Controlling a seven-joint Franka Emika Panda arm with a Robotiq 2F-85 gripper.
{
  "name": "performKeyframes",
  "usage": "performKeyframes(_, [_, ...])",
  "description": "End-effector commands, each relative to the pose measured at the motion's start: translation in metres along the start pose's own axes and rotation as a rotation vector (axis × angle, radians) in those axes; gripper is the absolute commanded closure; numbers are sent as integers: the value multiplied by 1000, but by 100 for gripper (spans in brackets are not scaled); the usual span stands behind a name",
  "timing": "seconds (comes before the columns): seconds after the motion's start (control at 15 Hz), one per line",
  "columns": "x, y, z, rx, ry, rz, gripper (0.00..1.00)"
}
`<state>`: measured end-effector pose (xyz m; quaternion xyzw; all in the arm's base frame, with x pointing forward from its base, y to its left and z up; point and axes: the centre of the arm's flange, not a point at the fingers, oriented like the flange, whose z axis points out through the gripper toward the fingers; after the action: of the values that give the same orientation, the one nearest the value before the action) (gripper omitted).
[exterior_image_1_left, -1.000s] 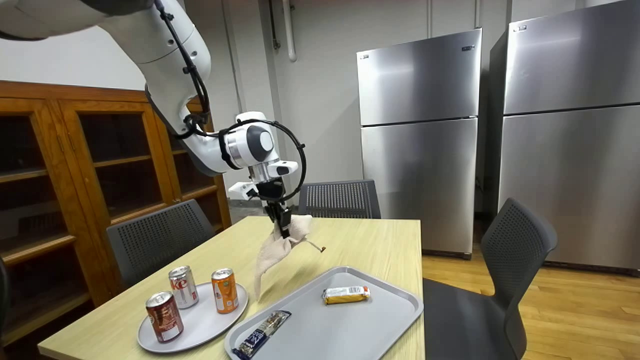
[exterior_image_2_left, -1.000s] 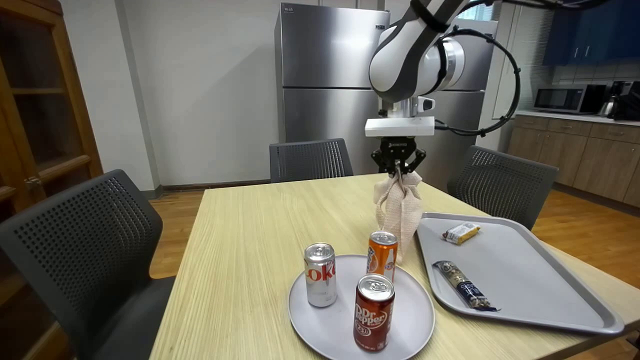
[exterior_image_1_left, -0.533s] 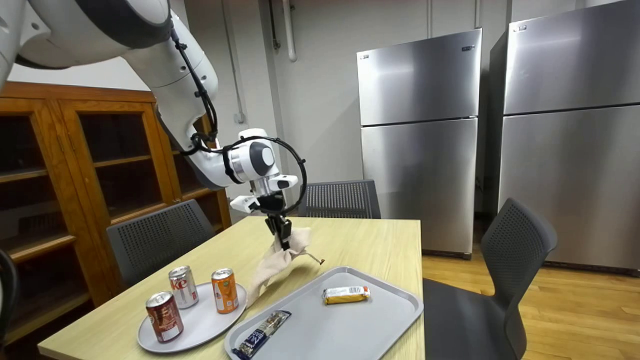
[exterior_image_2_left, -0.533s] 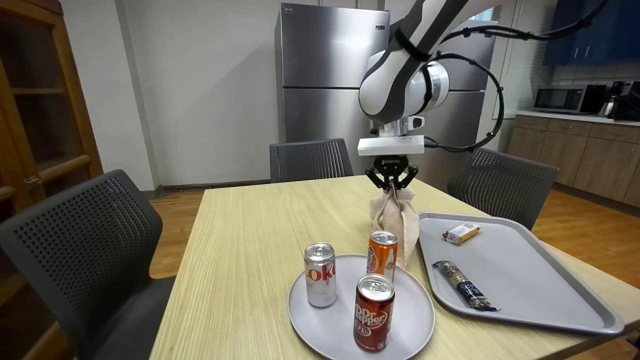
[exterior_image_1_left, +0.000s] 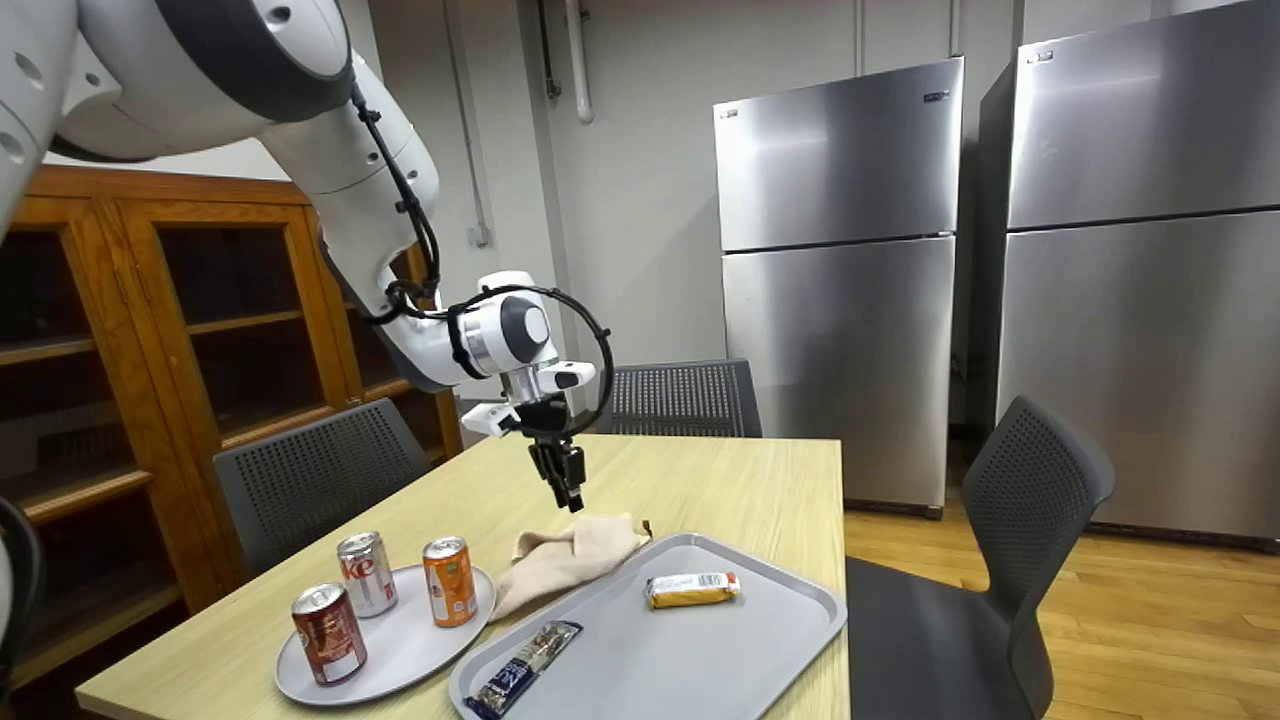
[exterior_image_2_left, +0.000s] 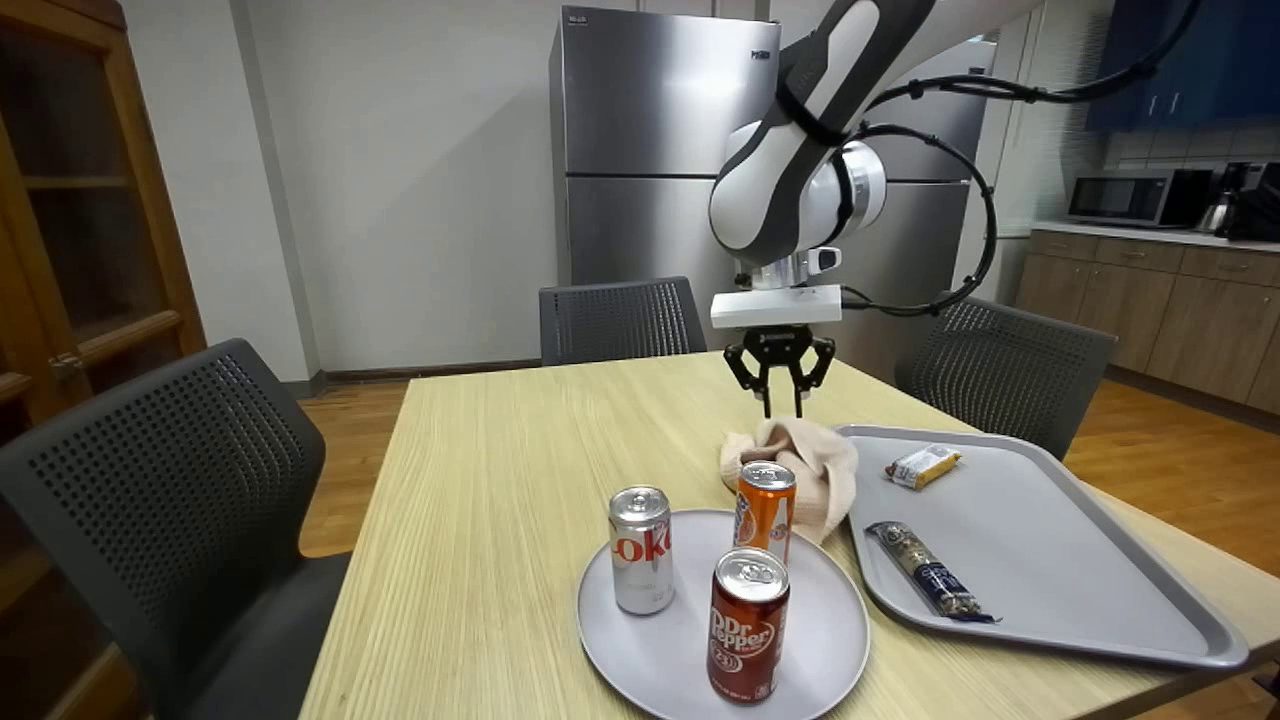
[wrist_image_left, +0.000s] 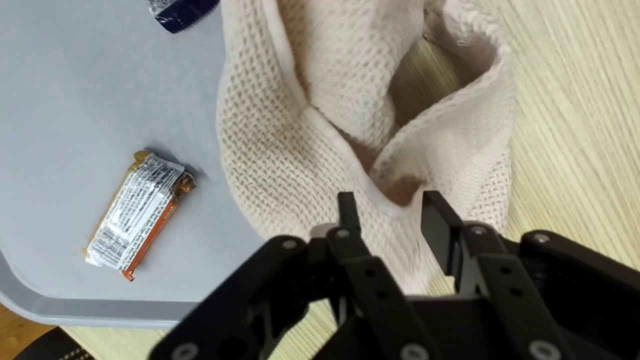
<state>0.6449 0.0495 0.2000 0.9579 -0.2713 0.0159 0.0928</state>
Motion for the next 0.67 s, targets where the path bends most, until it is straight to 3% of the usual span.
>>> performKeyframes(0.0, [5,-3,-10,-26,7,-9,28])
performKeyframes(0.27, [2,6,-20,-15,14,-7,1])
performKeyframes(0.6, [-7,34,-38,-1,15,11,0])
